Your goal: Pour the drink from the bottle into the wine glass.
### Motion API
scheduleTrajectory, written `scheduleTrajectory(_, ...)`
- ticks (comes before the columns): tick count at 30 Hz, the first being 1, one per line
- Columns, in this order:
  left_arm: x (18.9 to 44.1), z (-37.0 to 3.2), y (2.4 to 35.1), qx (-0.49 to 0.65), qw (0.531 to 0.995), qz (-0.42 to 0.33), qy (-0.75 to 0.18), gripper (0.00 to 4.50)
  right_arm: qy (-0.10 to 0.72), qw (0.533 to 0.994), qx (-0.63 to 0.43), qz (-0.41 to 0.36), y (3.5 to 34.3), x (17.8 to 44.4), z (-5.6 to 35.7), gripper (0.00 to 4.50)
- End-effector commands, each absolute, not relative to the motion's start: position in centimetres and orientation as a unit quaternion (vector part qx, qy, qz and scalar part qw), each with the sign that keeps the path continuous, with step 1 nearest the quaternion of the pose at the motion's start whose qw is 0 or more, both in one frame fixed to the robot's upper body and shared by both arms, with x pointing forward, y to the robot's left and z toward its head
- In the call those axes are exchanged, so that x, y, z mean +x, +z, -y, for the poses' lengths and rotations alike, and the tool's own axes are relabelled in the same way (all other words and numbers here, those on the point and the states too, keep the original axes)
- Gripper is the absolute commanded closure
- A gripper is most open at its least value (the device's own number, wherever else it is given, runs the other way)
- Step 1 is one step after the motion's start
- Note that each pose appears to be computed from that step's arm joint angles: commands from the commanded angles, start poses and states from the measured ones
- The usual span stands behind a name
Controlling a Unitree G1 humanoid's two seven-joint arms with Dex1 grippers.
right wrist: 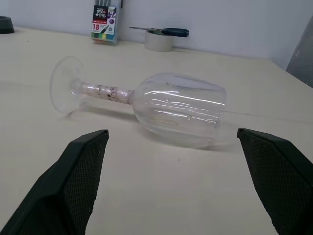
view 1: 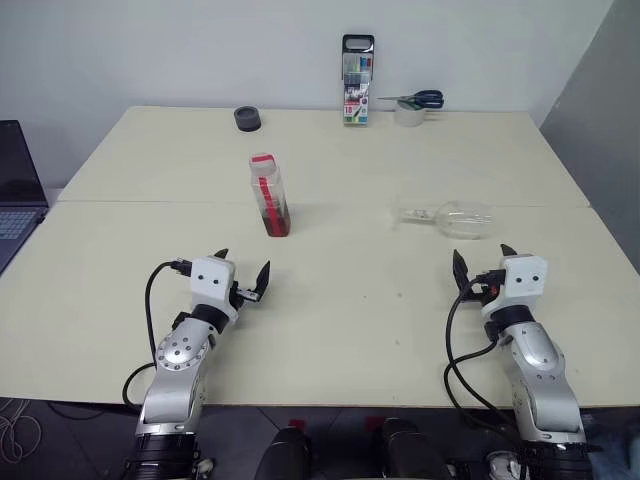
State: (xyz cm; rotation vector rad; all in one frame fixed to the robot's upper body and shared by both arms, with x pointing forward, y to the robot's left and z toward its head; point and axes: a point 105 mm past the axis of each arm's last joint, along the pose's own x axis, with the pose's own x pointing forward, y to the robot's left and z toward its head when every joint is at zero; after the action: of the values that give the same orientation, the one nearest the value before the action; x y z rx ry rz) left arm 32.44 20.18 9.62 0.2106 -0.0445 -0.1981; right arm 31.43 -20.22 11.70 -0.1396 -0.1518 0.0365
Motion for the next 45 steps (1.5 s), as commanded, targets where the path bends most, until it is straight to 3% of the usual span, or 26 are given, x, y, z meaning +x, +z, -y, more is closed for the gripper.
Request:
scheduleTrajectory(1, 32.4, -20.2, 11.0, 0.086, 0.992, 0.041, -0.088, 0.04, 0.023, 0.991, -0.077, 0.105, 13.1, 31.5, 19.9, 0.00)
scheduleTrajectory(18, 32.7, -19.4, 11.5, 0.069, 0.988, 0.058, -0.122, 0.04, 0.054, 0.989, -0.085, 0.109, 13.4, 31.7, 19.3, 0.00)
scheduleTrajectory(23, 33.4, -18.2, 11.8, 0.084, 0.987, 0.057, -0.127, 0.04, 0.175, 0.977, -0.068, 0.099, 14.2, 31.2, 16.5, 0.00)
scheduleTrajectory(30, 35.4, -17.3, 12.5, 0.080, 0.991, 0.056, -0.097, 0.04, 0.395, 0.914, -0.069, 0.064, 17.2, 28.5, 11.6, 0.00)
scheduleTrajectory(45, 39.2, -16.4, 14.8, 0.064, 0.993, 0.080, -0.050, 0.04, 0.437, 0.894, -0.078, 0.054, 18.4, 28.4, 11.2, 0.00)
